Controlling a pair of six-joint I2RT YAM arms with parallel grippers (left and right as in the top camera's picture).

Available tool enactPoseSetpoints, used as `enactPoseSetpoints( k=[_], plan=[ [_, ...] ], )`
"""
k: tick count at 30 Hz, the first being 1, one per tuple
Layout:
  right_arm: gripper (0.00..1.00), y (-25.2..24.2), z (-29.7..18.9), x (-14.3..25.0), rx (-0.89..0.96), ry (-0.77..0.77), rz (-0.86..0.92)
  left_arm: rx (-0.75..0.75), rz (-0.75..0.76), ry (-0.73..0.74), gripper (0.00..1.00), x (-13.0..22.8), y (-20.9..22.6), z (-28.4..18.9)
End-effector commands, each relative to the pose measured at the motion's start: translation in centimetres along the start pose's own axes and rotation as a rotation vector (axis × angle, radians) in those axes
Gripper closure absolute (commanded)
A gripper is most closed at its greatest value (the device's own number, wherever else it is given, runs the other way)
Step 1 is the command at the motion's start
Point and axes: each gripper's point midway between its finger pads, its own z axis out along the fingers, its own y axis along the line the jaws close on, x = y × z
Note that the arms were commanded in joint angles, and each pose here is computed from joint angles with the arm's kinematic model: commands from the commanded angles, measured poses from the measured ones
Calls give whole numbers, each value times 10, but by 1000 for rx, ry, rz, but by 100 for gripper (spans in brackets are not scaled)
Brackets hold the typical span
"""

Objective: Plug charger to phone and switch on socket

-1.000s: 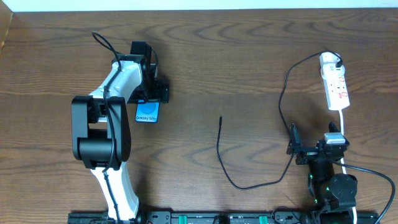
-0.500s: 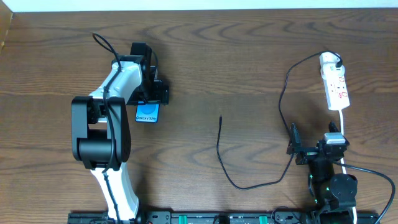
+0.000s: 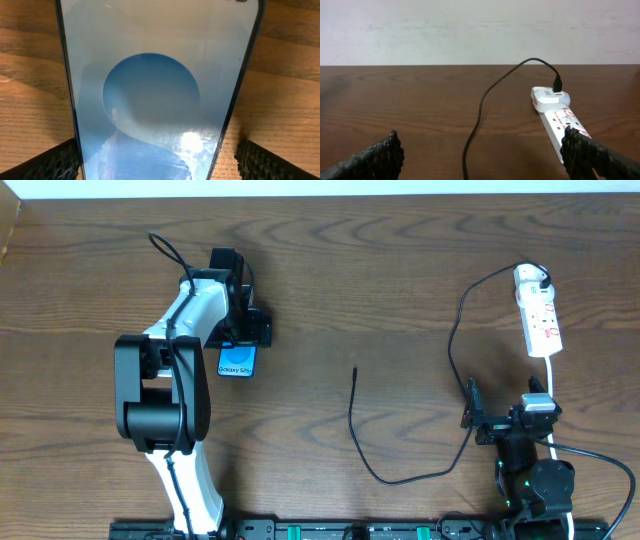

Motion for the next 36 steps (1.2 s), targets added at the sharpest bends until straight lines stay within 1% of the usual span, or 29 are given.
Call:
enactPoseSetpoints(
  k=[1,4,9,12,15,17,34,35,36],
  plan=[
    [1,0,0,0,3,-3,-15,-14,16,78,0,20,2,24],
    [1,0,0,0,3,-3,-15,-14,15,79,6,20,2,24],
    [1,0,0,0,3,-3,-15,-13,15,79,8,20,2,24],
    [1,0,0,0,3,-3,-15,-14,15,79,14,20,2,24],
    [1,0,0,0,3,-3,-15,-14,15,79,15,20,2,24],
    [1,0,0,0,3,-3,-15,-14,15,79,20,20,2,24],
    [1,0,0,0,3,-3,-15,-13,15,79,21,20,2,24],
    [1,0,0,0,3,-3,-15,-13,15,79,21,20,2,24],
    [1,0,0,0,3,-3,-15,-13,15,79,27,20,2,24]
  ],
)
